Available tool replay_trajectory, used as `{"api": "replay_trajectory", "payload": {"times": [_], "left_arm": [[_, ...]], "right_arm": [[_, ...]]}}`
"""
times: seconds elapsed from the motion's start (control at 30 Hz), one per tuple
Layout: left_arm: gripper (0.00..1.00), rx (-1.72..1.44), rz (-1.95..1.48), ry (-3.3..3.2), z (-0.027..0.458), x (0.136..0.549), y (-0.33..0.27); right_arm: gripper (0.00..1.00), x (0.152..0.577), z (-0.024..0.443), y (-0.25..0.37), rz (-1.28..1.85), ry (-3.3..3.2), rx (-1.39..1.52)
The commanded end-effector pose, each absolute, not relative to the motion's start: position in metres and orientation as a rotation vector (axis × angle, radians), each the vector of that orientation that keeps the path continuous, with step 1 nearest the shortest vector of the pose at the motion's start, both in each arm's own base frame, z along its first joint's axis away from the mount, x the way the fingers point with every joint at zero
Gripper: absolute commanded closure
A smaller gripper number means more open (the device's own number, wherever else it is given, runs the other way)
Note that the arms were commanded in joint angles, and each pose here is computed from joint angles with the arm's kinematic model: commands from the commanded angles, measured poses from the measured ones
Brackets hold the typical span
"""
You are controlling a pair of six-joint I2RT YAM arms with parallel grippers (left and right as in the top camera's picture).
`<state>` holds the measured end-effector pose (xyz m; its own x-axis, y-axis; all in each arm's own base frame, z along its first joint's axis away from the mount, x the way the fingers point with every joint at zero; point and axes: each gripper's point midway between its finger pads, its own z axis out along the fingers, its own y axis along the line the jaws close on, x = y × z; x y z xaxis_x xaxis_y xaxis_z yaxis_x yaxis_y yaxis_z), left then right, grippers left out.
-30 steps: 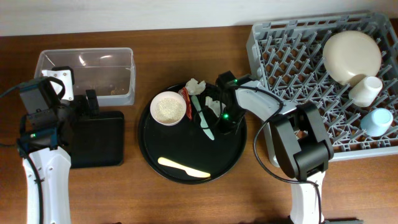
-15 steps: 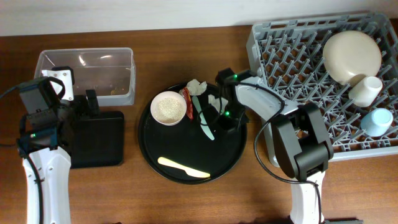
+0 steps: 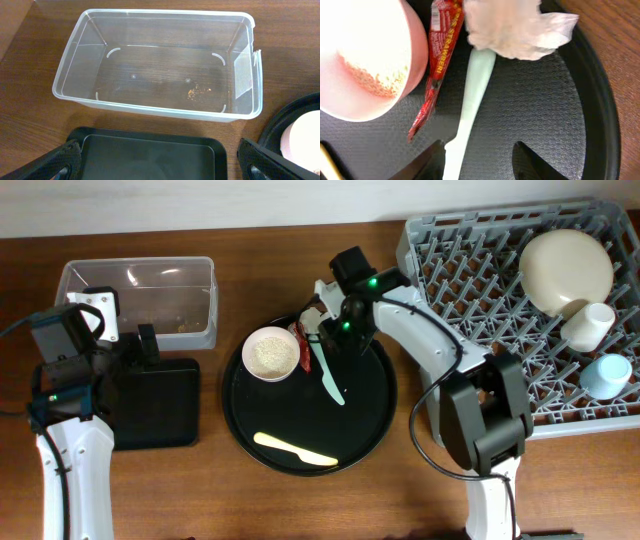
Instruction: Sort waste into correct bins and load items into the dishwasher rack
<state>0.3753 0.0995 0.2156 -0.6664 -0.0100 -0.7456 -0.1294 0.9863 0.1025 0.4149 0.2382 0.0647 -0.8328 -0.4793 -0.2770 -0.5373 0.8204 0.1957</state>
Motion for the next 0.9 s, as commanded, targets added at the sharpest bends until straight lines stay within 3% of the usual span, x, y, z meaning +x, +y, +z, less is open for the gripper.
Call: {"api": "replay_trajectory", "payload": {"times": [0.0, 0.53, 0.67, 0.87], "left_arm": [[0.0, -0.118, 0.193, 2.272, 0.225, 0.378, 0.103], [0.01, -0.118, 0.193, 2.272, 0.225, 0.378, 0.103], [0.01, -0.118, 0.193, 2.272, 0.225, 0.378, 0.103], [0.01, -0.118, 0.193, 2.272, 0.225, 0.378, 0.103]], "right_arm": [[0.53, 0.412, 0.042, 0.238, 0.227, 2.83, -0.821], [0.53, 0.392, 0.002, 0.255, 0.267, 2.916, -0.861], [0.69, 0.391, -0.005, 0.257, 0.25, 2.923, -0.873], [0.71, 0.396, -0.006, 0.247, 0.16, 2.932, -0.817]]}}
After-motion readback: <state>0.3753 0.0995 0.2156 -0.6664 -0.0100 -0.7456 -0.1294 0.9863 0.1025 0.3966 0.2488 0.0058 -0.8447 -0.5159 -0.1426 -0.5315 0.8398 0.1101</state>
